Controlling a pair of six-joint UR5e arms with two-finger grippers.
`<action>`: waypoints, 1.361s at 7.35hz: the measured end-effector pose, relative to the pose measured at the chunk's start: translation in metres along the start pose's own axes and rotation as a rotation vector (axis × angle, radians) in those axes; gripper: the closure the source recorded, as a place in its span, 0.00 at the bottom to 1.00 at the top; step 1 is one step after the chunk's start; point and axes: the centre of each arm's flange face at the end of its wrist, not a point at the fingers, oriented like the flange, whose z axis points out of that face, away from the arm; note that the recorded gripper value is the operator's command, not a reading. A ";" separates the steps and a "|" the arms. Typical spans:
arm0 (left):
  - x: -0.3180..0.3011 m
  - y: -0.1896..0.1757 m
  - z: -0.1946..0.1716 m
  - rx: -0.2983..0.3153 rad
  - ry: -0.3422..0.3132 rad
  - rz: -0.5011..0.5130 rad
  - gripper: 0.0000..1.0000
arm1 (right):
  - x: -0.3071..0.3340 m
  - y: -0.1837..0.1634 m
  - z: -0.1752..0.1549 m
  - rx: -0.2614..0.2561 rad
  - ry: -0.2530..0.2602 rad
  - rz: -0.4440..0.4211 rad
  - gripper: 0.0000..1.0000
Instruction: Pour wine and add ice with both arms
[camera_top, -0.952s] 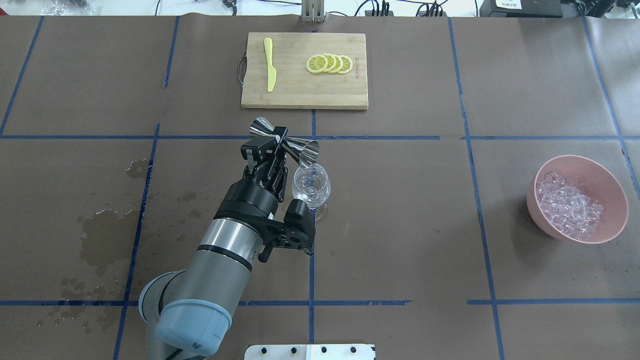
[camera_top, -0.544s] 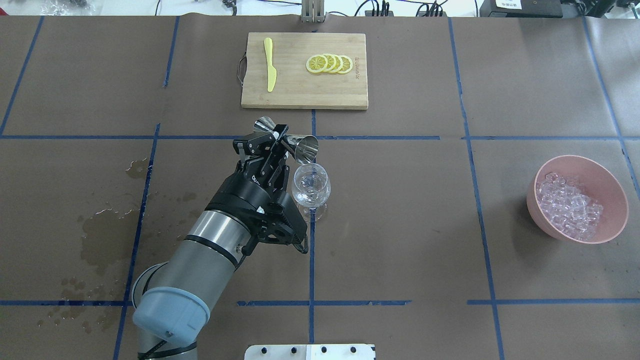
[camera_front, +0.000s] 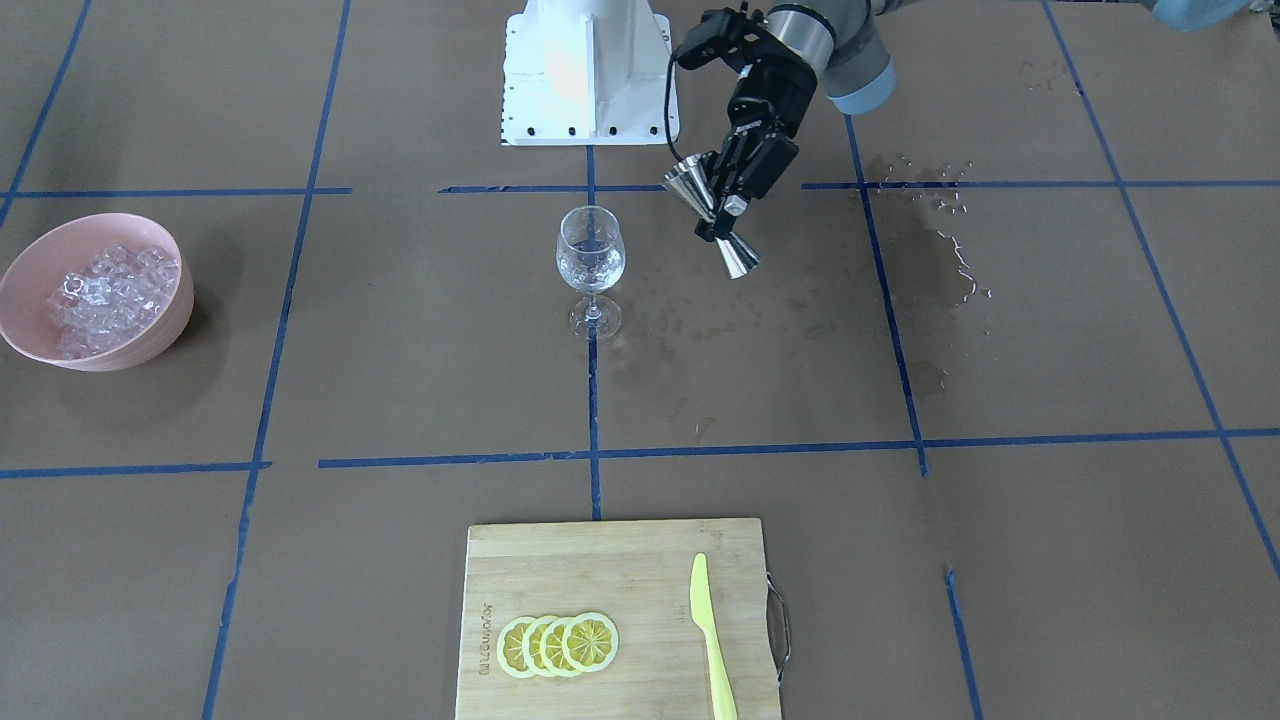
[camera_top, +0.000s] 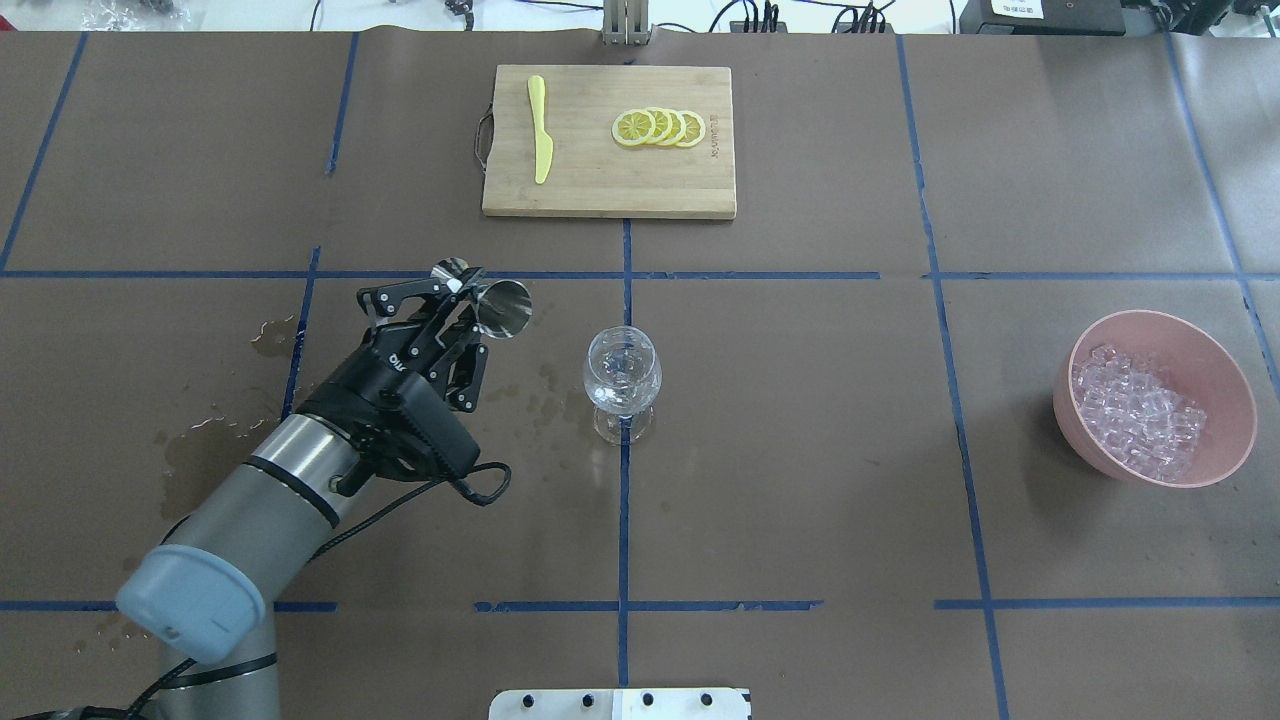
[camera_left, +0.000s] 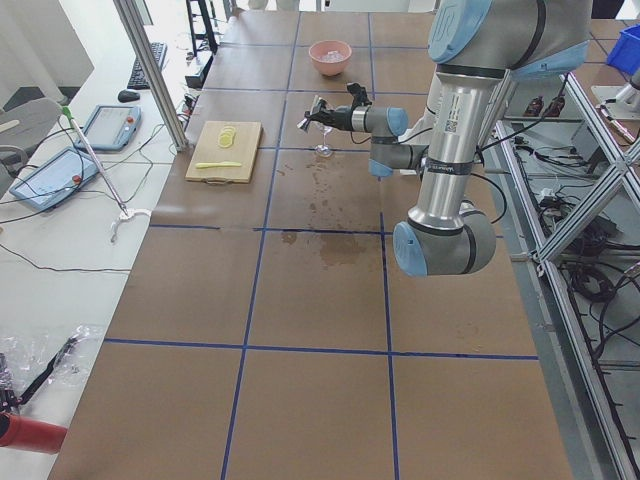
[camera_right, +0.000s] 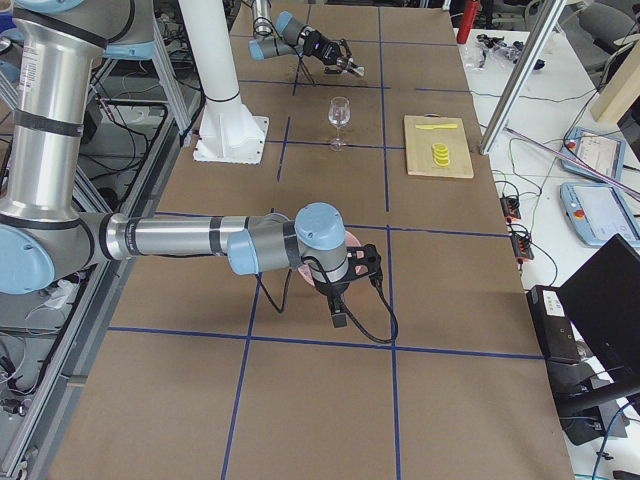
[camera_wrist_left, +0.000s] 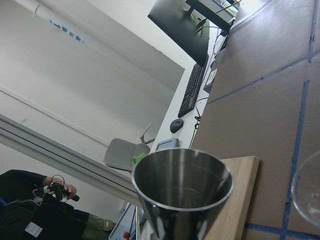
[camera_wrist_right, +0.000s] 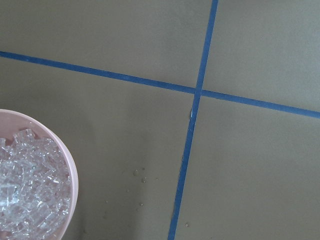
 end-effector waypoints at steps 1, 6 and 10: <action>-0.009 0.041 -0.018 0.014 0.036 -0.041 1.00 | 0.000 0.000 0.000 0.000 -0.001 0.000 0.00; -0.043 0.171 -0.094 -0.066 0.123 -0.429 1.00 | -0.002 0.000 -0.002 0.006 0.001 -0.006 0.00; -0.027 0.225 -0.099 -0.173 0.101 -0.834 1.00 | -0.002 -0.001 -0.005 0.016 0.002 -0.010 0.00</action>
